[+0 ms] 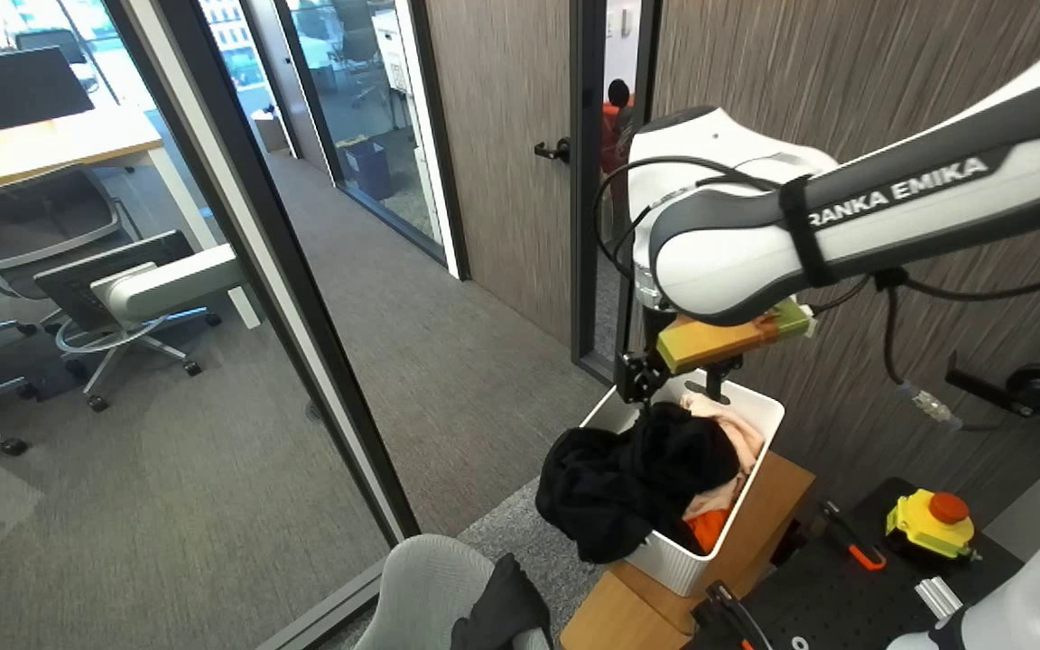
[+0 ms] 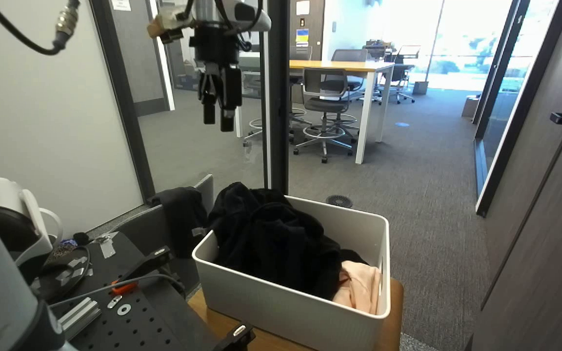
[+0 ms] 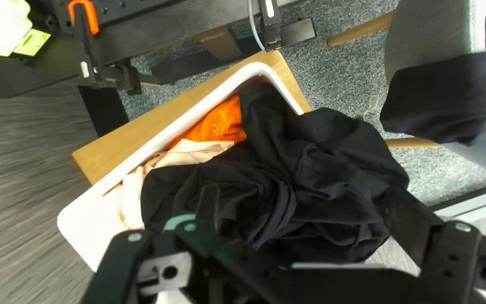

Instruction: Put the black shirt on the chair in the white bin

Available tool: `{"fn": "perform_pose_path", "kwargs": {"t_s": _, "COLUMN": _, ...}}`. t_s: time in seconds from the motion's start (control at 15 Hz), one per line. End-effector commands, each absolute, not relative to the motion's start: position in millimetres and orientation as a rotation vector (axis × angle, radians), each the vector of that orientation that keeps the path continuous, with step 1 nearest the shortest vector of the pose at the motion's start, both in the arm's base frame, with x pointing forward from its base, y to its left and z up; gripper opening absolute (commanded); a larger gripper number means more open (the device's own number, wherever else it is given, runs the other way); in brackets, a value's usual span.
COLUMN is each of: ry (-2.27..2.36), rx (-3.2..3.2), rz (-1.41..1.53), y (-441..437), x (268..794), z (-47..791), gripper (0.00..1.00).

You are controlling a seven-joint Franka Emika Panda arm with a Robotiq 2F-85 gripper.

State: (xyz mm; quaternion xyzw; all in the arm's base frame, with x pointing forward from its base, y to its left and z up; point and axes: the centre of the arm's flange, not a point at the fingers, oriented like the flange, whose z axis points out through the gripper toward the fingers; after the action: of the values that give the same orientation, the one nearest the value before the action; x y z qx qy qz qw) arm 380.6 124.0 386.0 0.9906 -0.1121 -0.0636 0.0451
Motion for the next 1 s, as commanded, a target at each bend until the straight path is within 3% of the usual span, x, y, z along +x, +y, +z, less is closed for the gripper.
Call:
{"fn": "perform_pose_path", "kwargs": {"t_s": 0.0, "ry": -0.101, "rx": 3.058, "rz": -0.077, "y": 122.8, "x": 321.1, "z": 441.6, "gripper": 1.0}}
{"fn": "perform_pose_path", "kwargs": {"t_s": 0.4, "ry": 0.124, "rx": 3.07, "rz": 0.123, "y": 116.5, "x": 272.1, "z": 456.3, "gripper": 1.0}}
{"fn": "perform_pose_path", "kwargs": {"t_s": 0.93, "ry": 0.167, "rx": 3.131, "rz": 0.203, "y": 112.8, "x": 253.8, "z": 463.2, "gripper": 1.0}}
